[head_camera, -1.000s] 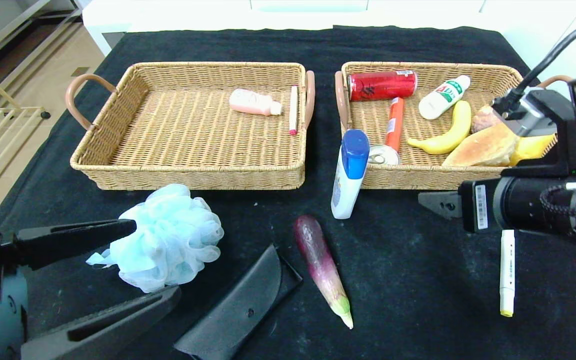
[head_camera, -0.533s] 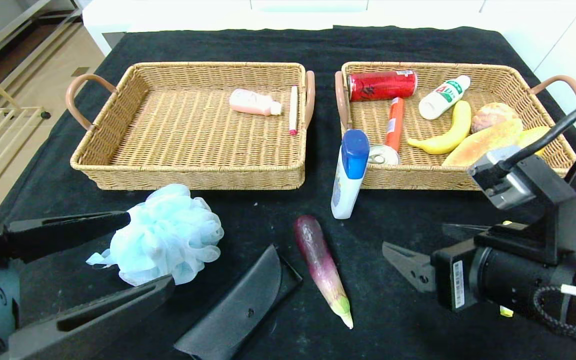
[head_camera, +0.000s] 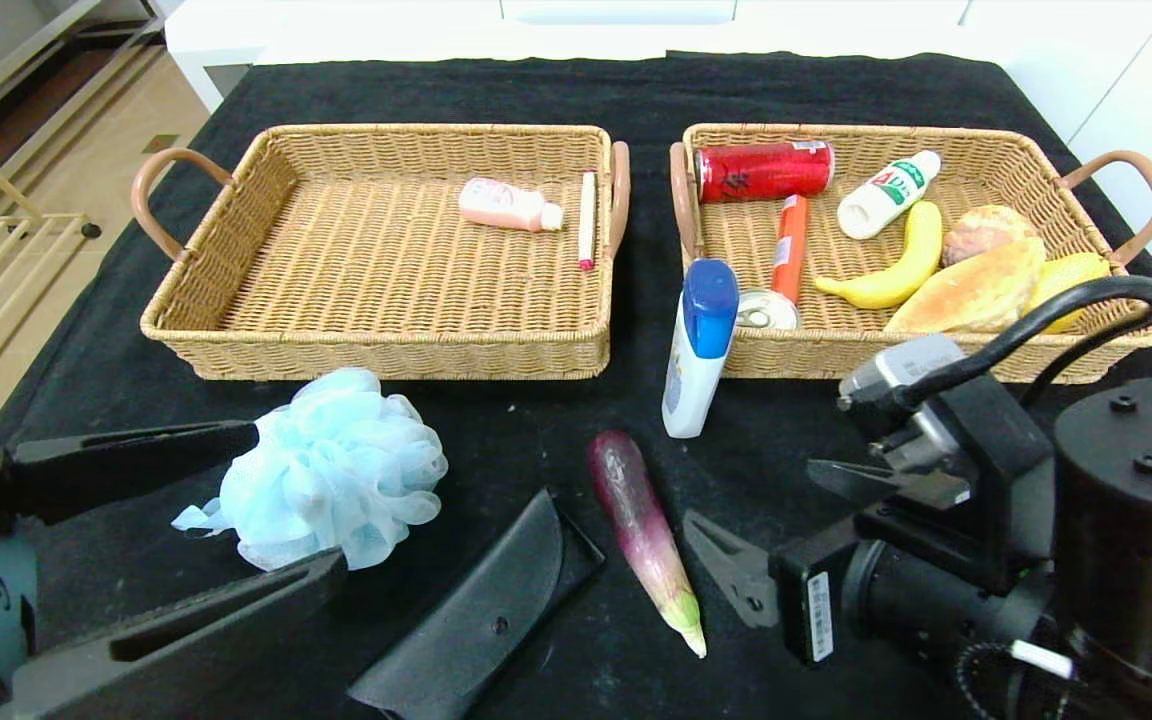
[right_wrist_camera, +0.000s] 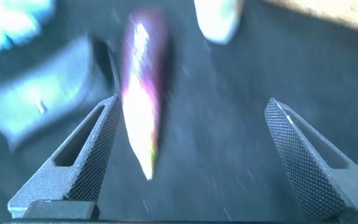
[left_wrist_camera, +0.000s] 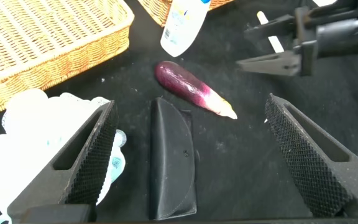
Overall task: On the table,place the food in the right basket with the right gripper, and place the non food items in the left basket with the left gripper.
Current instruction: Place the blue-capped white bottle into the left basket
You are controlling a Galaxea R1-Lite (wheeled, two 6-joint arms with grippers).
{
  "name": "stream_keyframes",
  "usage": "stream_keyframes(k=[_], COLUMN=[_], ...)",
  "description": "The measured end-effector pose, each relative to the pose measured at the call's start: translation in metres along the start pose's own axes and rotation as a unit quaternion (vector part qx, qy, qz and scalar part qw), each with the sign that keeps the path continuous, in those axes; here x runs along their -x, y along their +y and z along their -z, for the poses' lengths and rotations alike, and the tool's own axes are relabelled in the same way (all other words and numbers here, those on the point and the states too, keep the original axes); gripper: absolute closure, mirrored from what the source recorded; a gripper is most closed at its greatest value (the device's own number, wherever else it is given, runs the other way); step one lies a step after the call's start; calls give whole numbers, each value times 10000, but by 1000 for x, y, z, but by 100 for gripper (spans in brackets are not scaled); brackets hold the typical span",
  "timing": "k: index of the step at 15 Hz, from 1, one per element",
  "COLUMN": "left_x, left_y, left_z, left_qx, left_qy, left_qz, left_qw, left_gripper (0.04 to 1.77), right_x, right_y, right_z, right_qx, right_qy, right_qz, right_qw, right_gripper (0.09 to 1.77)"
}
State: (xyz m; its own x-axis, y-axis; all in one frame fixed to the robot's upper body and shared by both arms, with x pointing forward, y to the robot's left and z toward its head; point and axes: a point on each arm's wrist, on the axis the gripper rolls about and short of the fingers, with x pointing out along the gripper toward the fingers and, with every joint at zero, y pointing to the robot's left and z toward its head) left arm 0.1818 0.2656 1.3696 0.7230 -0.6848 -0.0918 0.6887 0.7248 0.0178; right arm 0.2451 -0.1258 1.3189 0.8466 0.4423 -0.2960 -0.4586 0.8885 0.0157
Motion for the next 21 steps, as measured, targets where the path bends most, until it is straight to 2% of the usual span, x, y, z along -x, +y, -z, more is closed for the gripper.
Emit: stream_keyframes(k=[3, 5, 10, 13, 21], left_x=[0, 0, 1, 1, 1], left_y=[0, 0, 0, 0, -1], left_z=[0, 0, 0, 0, 0], left_qx=[-6, -9, -10, -10, -16], left_qy=[-6, -13, -16, -11, -16], left_qz=[2, 2, 4, 16, 24], left_qw=[10000, 10000, 10000, 10000, 10000], left_gripper=[9, 9, 9, 9, 9], right_x=[-21, -29, -50, -65, -95], right_y=[15, 21, 20, 13, 9], right_z=[-6, -10, -30, -36, -47], right_qx=[-54, -100, -392, -478, -642], right_qy=[-395, -486, -880, -958, -1173], right_qz=[279, 376, 760, 1042, 1340], right_qw=[9988, 9981, 9924, 9888, 9819], right_gripper=[16, 16, 16, 16, 15])
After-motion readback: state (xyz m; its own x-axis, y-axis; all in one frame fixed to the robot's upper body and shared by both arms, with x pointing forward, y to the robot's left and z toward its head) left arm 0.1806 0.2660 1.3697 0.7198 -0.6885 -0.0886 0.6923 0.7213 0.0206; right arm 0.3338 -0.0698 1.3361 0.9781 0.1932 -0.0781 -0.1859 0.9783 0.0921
